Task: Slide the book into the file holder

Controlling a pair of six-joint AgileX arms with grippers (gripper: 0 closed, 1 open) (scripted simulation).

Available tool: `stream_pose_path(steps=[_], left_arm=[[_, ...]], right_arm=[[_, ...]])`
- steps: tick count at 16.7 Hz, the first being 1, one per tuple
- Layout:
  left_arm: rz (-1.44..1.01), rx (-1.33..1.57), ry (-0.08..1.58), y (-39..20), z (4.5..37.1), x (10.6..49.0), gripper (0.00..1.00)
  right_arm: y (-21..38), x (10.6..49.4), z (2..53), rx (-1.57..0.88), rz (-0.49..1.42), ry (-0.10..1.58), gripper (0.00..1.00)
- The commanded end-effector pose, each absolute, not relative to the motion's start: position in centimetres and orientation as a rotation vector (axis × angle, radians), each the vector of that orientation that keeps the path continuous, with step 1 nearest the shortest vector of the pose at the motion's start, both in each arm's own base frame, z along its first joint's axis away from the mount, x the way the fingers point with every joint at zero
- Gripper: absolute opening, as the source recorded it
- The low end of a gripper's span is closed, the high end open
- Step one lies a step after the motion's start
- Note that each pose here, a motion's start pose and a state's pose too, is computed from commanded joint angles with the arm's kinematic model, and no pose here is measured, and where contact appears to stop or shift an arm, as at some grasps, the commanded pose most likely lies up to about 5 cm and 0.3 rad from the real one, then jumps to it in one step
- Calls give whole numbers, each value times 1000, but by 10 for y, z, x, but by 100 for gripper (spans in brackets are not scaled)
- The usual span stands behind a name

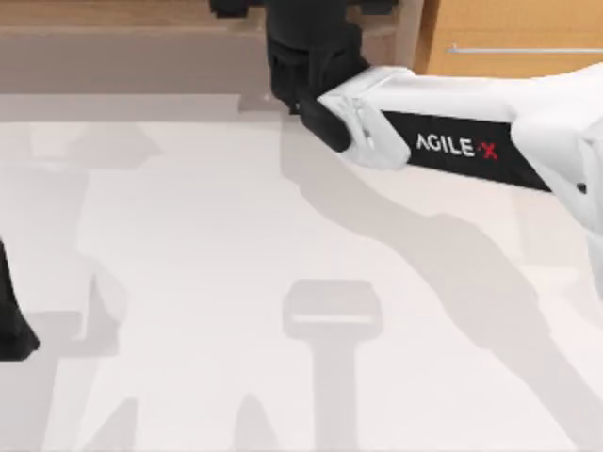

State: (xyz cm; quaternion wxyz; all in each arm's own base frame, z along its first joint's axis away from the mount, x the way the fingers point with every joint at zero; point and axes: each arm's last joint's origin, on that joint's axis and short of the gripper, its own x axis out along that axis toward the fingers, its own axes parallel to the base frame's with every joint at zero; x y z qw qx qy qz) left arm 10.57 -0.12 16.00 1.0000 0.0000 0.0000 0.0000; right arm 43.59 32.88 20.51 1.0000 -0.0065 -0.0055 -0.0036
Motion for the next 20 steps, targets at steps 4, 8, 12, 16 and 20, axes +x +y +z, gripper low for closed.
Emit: stream_pose_path(steps=[4, 8, 12, 16, 20], left_arm=[[0, 0, 0, -1, 160, 106, 100], [0, 0, 0, -1, 160, 106, 100], [0, 0, 0, -1, 160, 106, 100], [0, 0, 0, -1, 160, 106, 100], [0, 0, 0, -1, 160, 106, 100]], right_arm=[[329, 436, 205, -13, -7, -11, 77], [329, 436, 205, -13, -7, -11, 47], [329, 436, 205, -13, -7, -11, 17], [329, 436, 205, -13, -7, -11, 0], [329, 436, 205, -13, -7, -11, 0]])
